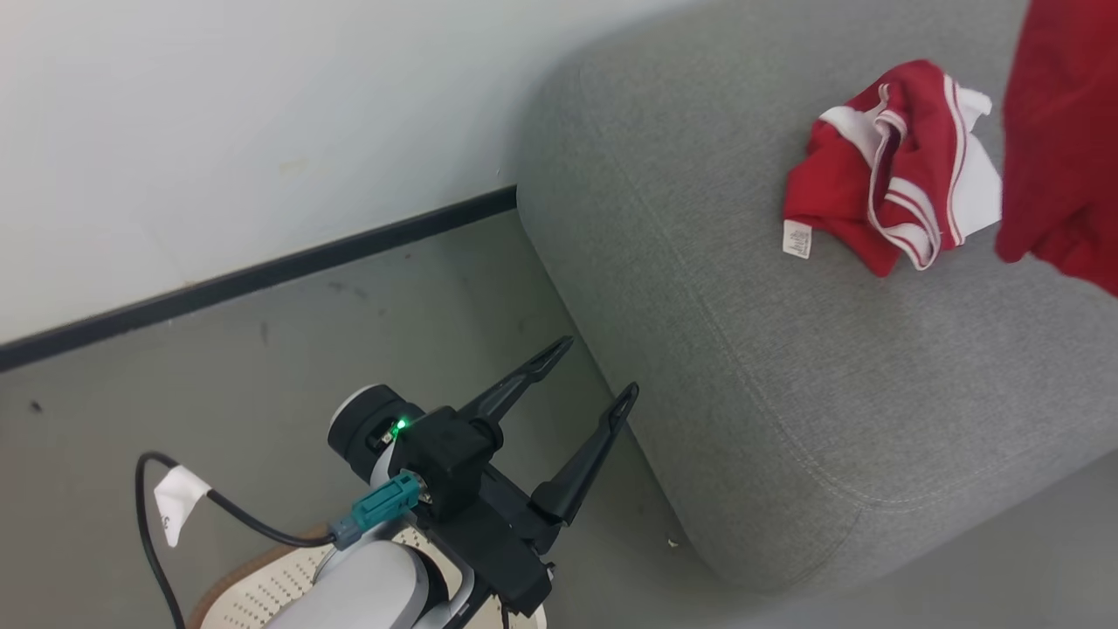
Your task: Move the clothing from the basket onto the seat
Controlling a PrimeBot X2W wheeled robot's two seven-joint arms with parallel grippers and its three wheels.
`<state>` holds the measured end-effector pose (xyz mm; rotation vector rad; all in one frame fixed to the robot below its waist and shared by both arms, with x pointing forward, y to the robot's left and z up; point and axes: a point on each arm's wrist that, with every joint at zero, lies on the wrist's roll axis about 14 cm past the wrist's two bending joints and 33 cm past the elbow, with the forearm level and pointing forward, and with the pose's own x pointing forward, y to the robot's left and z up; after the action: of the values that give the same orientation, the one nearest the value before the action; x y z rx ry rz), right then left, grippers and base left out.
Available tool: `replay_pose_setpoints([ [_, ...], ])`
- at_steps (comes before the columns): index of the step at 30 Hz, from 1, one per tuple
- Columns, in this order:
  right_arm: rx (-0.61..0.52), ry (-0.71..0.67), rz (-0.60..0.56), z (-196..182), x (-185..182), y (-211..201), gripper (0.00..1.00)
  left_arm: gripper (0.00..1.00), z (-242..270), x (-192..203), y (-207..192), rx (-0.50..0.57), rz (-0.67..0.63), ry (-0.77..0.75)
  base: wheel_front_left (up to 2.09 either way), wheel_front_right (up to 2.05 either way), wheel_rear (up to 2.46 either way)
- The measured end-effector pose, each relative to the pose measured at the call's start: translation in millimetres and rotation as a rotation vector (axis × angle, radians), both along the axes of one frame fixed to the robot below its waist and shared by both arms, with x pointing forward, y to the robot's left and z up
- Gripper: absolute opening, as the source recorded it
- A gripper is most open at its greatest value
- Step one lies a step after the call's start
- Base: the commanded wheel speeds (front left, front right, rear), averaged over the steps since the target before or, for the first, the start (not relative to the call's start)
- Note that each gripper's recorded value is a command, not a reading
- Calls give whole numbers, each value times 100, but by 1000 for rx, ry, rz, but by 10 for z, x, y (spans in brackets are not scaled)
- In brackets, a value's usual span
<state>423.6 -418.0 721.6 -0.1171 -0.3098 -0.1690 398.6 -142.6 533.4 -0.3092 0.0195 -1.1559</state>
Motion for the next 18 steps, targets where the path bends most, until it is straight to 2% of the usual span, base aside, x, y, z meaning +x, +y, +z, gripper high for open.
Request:
replay_pose_setpoints([
  [11, -30, 60, -237, -132, 338, -677, 0, 100, -123, 306, 69, -2, 10, -3, 0, 0, 0],
  [18, -87, 166, -330, -545, 699, -822, 0, 100, -444, 449, 163, 41, 28, 51, 0, 0, 0],
])
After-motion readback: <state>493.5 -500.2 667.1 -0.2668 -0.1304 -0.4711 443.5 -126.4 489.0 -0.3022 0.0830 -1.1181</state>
